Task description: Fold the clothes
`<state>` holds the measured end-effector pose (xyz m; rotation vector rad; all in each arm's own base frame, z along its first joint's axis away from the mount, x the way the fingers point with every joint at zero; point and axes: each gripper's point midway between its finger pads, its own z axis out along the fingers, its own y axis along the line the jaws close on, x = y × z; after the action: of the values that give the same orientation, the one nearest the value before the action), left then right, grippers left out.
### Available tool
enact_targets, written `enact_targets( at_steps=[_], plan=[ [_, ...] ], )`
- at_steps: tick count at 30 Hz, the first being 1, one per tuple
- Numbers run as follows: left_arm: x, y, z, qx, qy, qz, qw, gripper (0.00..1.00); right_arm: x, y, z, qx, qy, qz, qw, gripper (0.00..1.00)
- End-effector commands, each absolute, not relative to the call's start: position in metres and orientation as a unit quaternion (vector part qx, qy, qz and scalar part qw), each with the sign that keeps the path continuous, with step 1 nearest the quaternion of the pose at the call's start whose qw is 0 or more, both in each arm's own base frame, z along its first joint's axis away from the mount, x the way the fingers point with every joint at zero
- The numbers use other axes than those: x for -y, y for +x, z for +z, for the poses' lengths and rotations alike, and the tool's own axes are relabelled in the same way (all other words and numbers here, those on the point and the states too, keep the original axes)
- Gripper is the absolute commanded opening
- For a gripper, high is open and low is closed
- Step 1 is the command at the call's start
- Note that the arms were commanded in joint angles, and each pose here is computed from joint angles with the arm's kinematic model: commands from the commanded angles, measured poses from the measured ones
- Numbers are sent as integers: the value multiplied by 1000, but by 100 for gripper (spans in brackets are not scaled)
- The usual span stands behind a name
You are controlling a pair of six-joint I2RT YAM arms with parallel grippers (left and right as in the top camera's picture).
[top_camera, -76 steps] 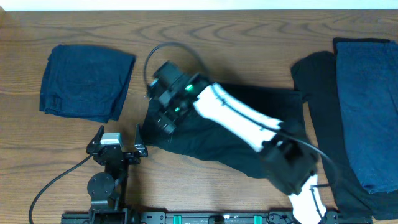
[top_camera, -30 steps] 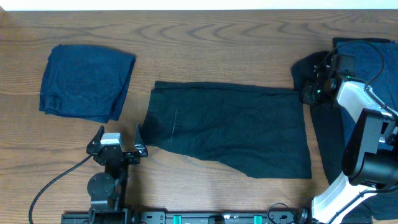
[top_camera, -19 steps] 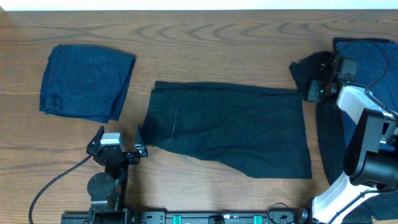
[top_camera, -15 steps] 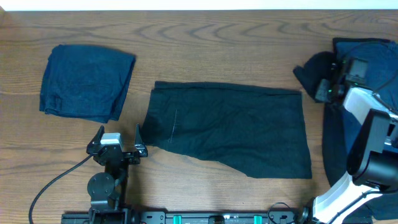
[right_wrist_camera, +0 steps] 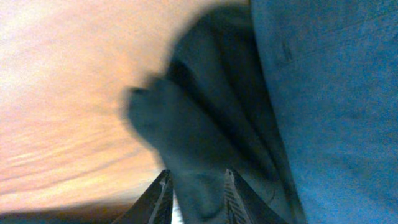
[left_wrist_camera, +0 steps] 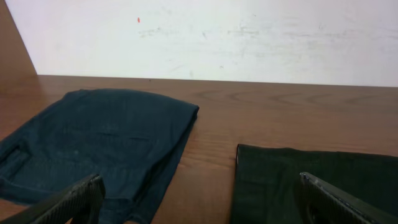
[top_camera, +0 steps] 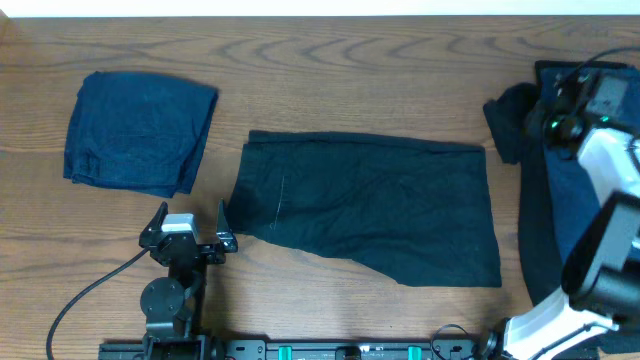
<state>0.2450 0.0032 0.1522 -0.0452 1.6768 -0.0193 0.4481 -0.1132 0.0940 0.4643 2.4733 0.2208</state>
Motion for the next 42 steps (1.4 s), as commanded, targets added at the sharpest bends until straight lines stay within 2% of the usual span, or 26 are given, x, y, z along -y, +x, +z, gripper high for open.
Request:
enact_targets(
  at_steps=[1,6,13,19,27,42],
  plan=[
    [-4,244,137,-759,-20,-3,651,98,98,450,163,-913,163,115,356,27],
    [-4,244,137,-759,-20,-3,651,98,71,425,180,-916,185,138,327,17],
    [-4,244,137,-759,-20,-3,651,98,11,392,153,-954,123,150,227,1],
    [-4,244,137,-759,-21,-3,651,98,-6,367,129,-979,88,86,161,1],
    [-4,244,137,-759,-20,-3,651,98,-46,349,85,-989,33,78,122,1],
    [-4,244,137,-759,-20,-3,651,98,-76,348,-28,-997,-9,61,47,1]
  ],
)
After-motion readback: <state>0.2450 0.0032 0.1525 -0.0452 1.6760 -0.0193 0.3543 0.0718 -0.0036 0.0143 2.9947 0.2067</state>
